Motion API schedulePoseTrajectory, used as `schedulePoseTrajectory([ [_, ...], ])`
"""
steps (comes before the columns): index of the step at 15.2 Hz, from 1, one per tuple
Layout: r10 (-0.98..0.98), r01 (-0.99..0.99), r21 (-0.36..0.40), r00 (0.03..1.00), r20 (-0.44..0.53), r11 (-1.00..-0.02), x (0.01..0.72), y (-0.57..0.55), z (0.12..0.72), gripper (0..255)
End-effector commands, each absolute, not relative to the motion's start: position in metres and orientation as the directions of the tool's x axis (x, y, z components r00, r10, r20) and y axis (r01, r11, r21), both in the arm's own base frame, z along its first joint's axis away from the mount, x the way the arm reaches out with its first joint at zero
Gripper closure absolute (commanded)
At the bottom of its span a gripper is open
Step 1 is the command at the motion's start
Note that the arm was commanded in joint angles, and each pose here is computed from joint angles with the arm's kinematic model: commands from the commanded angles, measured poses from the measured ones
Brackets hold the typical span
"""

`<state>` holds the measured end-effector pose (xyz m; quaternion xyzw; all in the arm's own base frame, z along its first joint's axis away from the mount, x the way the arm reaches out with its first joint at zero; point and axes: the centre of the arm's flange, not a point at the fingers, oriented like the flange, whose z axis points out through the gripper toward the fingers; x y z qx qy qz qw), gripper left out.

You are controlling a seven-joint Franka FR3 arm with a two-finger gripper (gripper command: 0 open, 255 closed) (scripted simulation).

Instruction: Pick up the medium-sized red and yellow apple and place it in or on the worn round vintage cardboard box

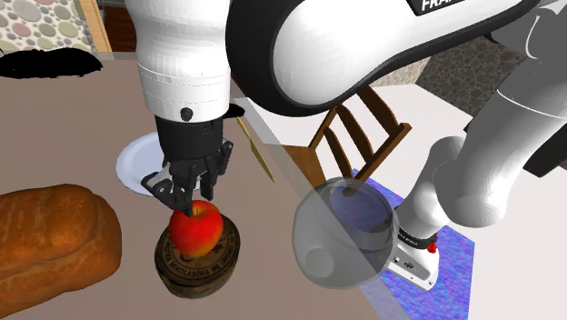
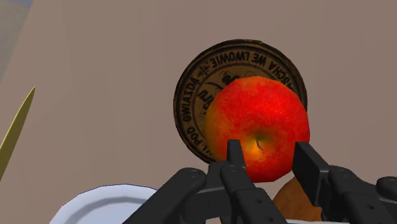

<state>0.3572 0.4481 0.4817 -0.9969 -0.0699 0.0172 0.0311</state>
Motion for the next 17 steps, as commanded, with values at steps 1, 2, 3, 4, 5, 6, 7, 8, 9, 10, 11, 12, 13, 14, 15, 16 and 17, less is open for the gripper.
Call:
schedulePoseTrajectory([
  [1, 0.14, 0.138, -0.064, 0.99, -0.03, -0.988, 0.357, 0.448, 0.482, 0],
  [2, 0.14, 0.138, -0.064, 0.99, -0.03, -0.988, 0.357, 0.448, 0.482, 0],
  [3, 0.14, 0.138, -0.064, 0.99, -0.03, -0.988, 0.357, 0.448, 0.482, 0],
  [4, 0.14, 0.138, -0.064, 0.99, -0.03, -0.988, 0.357, 0.448, 0.482, 0],
  [5, 0.14, 0.138, -0.064, 0.99, -0.03, -0.988, 0.357, 0.448, 0.482, 0],
  [6, 0.14, 0.138, -0.064, 0.99, -0.03, -0.988, 0.358, 0.447, 0.495, 0],
  [7, 0.14, 0.138, -0.064, 0.99, -0.03, -0.988, 0.358, 0.447, 0.508, 0],
  [8, 0.14, 0.138, -0.064, 0.99, -0.03, -0.988, 0.359, 0.446, 0.521, 0],
  [9, 0.14, 0.138, -0.064, 0.99, -0.03, -0.988, 0.359, 0.445, 0.532, 0],
  [10, 0.14, 0.138, -0.064, 0.99, -0.03, -0.988, 0.359, 0.445, 0.532, 0],
  [11, 0.14, 0.138, -0.064, 0.99, -0.03, -0.988, 0.359, 0.445, 0.532, 0],
  [12, 0.14, 0.138, -0.064, 0.99, -0.03, -0.988, 0.359, 0.445, 0.532, 0],
  [13, 0.14, 0.138, -0.064, 0.99, -0.03, -0.988, 0.359, 0.445, 0.532, 0],
  [14, 0.14, 0.138, -0.064, 0.99, -0.03, -0.988, 0.359, 0.445, 0.532, 0],
  [15, 0.14, 0.138, -0.064, 0.99, -0.03, -0.988, 0.359, 0.445, 0.532, 0],
  [16, 0.14, 0.138, -0.064, 0.99, -0.03, -0.988, 0.359, 0.445, 0.532, 0],
  [17, 0.14, 0.138, -0.064, 0.99, -0.03, -0.988, 0.359, 0.445, 0.532, 0],
])
